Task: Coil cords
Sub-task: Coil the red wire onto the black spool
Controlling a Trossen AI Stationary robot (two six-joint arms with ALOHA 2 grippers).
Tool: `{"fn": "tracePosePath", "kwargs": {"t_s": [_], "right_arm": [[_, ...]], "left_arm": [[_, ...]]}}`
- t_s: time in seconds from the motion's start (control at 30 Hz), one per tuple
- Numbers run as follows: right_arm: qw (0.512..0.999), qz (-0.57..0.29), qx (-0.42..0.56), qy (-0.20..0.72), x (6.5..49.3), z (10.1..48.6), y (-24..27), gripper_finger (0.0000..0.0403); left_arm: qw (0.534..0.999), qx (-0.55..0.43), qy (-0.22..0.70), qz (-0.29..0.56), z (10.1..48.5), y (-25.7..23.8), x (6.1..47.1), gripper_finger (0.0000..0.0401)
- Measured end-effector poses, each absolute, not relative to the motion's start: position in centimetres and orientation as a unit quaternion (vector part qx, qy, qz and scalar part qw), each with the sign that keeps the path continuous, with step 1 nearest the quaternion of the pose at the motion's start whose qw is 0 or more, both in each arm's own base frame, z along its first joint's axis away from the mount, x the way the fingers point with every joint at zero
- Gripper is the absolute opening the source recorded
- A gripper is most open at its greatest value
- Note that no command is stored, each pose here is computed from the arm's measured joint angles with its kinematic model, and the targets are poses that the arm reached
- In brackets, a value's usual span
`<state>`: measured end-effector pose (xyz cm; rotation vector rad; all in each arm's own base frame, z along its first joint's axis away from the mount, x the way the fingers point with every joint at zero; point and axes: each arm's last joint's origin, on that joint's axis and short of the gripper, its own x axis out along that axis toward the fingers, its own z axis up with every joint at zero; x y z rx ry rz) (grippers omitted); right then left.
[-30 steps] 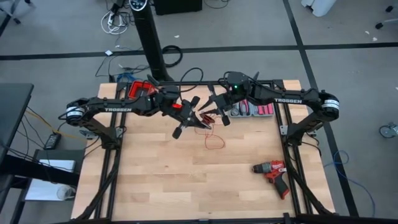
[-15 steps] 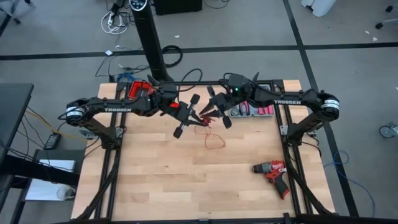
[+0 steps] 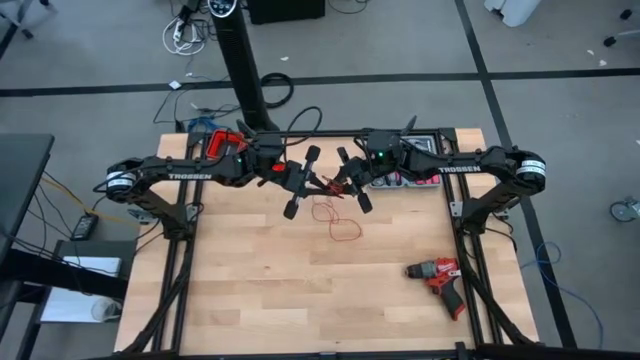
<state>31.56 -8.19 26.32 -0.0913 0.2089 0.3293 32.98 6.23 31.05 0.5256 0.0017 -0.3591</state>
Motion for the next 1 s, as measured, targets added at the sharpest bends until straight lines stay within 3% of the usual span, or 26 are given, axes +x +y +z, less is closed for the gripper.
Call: {"fn": "tracePosePath", "kwargs": {"t_s": [0.53,1.0], "right_arm": [[0.991,0.092,-0.026,0.088,29.9,22.4,-8.1,0.0035],[0.990,0.050,-0.023,0.130,28.9,20.1,-8.0,0.0022]], "left_arm": [[0.952,0.263,-0.003,-0.153,31.3,6.4,33.0,0.0001],[0.955,0.265,-0.001,-0.134,31.3,6.5,33.1,0.0001]]}}
